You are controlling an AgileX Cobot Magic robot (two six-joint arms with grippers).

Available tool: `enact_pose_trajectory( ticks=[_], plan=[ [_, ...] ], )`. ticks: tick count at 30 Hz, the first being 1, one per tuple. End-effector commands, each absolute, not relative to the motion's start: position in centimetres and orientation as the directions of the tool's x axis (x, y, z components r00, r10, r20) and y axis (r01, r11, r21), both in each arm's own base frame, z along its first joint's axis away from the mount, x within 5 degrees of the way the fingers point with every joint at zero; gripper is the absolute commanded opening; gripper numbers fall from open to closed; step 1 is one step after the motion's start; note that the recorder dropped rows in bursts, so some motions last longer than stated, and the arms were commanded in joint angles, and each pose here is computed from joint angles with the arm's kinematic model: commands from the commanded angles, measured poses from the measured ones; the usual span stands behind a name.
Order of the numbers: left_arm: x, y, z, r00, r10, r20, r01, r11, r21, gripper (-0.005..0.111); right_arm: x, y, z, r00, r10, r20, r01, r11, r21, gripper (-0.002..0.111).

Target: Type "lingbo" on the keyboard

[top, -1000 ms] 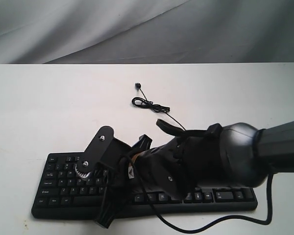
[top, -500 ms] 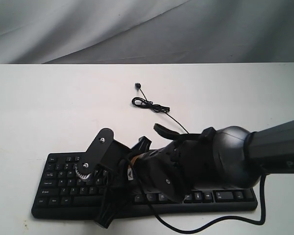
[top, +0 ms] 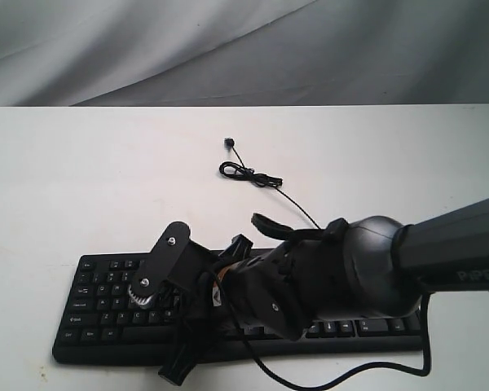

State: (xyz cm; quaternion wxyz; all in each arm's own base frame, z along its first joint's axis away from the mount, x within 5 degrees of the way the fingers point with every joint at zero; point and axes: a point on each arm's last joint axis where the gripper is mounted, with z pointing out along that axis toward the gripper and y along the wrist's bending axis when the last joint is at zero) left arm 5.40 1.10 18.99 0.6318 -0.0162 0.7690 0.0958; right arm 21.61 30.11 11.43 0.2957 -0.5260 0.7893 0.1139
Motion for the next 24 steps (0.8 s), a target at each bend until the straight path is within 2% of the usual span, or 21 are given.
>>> enact_pose_trajectory(
  ticks=[1, 16, 24],
  plan=[
    [5.4, 1.0, 18.9, -0.190, 0.093, -0.977, -0.139, 0.983, 0.121, 0.000, 21.6, 30.1, 11.4, -0.286, -0.760, -0.584, -0.895, 0.430, -0.121, 0.000],
    [5.4, 1.0, 18.9, -0.190, 0.093, -0.977, -0.139, 0.983, 0.121, 0.000, 22.6, 31.4, 14.4, -0.228, -0.741, -0.631, -0.900, 0.407, -0.153, 0.000],
    [5.4, 1.0, 18.9, -0.190, 0.093, -0.977, -0.139, 0.983, 0.121, 0.000, 23.6, 32.7, 12.8, -0.223, -0.750, -0.623, -0.903, 0.400, -0.158, 0.000]
  ],
)
